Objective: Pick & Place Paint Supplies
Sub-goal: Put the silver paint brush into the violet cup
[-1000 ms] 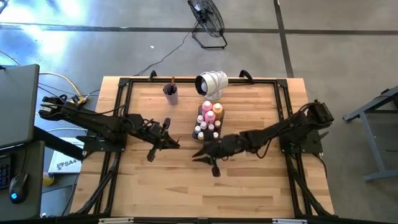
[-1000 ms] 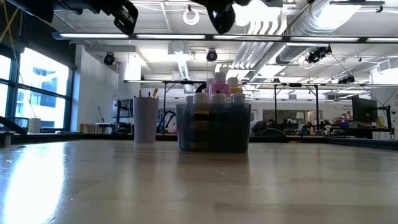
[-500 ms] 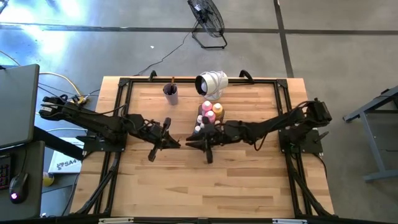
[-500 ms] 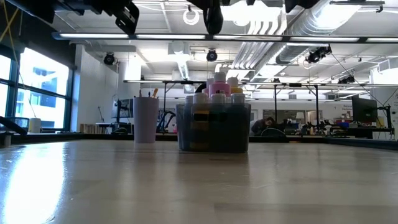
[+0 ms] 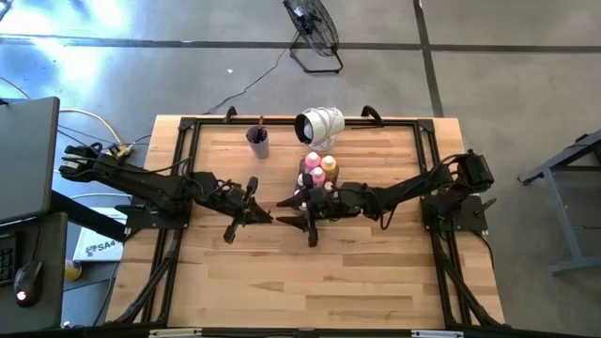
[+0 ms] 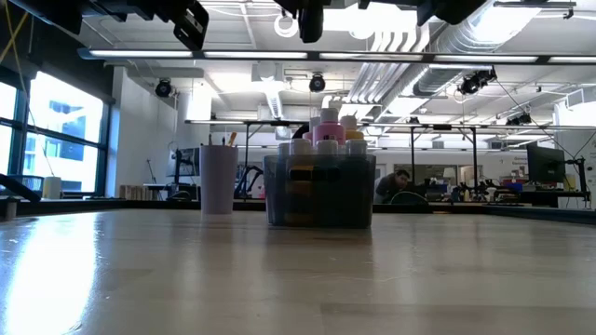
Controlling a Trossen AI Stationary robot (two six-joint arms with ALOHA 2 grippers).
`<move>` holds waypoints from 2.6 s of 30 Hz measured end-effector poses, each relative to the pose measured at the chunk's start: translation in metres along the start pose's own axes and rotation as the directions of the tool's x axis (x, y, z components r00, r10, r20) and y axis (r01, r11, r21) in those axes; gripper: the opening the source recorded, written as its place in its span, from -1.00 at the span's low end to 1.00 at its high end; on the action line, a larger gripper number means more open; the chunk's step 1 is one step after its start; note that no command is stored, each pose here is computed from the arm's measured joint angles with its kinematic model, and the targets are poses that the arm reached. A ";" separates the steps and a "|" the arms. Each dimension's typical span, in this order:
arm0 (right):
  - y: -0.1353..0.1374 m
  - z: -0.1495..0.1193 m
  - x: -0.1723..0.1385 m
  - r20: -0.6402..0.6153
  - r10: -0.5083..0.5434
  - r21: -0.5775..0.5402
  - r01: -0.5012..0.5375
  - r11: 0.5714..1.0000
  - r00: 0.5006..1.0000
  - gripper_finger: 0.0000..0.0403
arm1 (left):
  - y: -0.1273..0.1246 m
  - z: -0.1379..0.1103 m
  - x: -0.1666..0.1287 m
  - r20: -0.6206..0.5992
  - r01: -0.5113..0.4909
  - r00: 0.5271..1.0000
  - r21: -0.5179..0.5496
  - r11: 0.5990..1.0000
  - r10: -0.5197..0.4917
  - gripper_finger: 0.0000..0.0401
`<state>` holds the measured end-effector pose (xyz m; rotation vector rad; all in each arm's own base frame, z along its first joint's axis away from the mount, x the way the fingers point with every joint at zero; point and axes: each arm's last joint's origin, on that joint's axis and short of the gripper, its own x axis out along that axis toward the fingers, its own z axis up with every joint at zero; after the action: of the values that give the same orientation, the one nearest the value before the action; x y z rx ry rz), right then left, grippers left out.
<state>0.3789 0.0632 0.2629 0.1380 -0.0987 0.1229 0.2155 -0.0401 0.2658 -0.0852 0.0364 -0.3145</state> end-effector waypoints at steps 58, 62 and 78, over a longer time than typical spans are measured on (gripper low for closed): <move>0.000 -0.001 0.000 -0.007 -0.001 -0.083 0.000 0.997 1.000 -0.96 | 0.011 -0.011 0.040 -0.033 -0.123 0.992 -0.047 0.991 0.122 -0.64; 0.000 -0.001 0.000 -0.008 0.001 -0.097 -0.002 0.995 1.000 -0.97 | 0.011 -0.015 0.039 -0.073 -0.133 0.989 -0.043 0.990 0.129 -0.45; -0.005 -0.011 0.000 -0.117 -0.018 -0.064 0.010 0.998 0.993 -0.97 | 0.002 0.023 0.002 0.051 -0.108 0.993 0.012 0.994 0.108 -0.20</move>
<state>0.3803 0.0599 0.2519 0.0676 0.0154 0.1134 0.2187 -0.0373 0.2885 -0.0758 -0.0109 -0.2043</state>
